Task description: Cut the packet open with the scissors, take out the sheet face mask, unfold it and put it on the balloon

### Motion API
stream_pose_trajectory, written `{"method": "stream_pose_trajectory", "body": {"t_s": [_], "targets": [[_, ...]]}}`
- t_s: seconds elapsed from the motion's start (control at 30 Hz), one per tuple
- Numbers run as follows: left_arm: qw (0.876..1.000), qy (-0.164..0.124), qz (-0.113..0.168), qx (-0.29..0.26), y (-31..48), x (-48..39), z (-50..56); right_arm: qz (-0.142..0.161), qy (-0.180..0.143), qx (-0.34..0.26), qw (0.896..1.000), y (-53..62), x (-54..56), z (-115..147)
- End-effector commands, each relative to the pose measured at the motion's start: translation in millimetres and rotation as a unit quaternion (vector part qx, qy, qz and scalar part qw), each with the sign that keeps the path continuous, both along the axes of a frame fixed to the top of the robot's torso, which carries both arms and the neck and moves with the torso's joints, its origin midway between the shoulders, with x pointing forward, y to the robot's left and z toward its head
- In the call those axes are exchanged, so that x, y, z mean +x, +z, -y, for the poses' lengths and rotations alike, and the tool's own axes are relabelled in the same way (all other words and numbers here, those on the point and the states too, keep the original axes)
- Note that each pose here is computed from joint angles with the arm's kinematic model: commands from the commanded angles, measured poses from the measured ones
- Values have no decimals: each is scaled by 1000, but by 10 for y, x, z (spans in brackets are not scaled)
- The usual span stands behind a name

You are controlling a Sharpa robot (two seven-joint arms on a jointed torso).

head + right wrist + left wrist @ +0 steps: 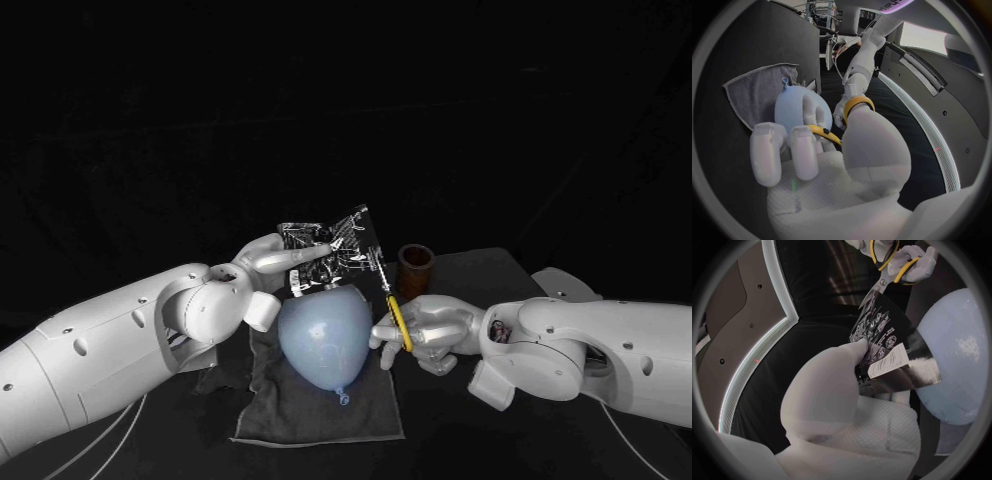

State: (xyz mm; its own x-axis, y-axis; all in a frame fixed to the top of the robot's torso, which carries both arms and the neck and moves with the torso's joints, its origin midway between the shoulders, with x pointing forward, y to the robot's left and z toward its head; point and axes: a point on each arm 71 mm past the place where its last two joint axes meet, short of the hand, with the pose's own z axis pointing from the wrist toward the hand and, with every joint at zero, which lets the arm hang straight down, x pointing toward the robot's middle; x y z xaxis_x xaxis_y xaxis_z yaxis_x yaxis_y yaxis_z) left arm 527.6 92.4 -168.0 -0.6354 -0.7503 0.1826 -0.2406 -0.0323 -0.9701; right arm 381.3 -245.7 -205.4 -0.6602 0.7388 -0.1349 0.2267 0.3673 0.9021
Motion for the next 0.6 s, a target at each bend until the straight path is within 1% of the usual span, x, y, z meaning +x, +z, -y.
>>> {"method": "stream_pose_trajectory", "body": {"t_s": [0.03, 0.3, 0.6], "targets": [[1000, -24, 7, -2, 16, -35, 54, 6, 2, 7, 1000, 23, 3, -16], [1000, -27, 9, 1, 14, -37, 55, 5, 6, 8, 1000, 27, -5, -42], [999, -36, 11, 0, 16, -49, 66, 4, 0, 9, 1000, 23, 16, -21]]}}
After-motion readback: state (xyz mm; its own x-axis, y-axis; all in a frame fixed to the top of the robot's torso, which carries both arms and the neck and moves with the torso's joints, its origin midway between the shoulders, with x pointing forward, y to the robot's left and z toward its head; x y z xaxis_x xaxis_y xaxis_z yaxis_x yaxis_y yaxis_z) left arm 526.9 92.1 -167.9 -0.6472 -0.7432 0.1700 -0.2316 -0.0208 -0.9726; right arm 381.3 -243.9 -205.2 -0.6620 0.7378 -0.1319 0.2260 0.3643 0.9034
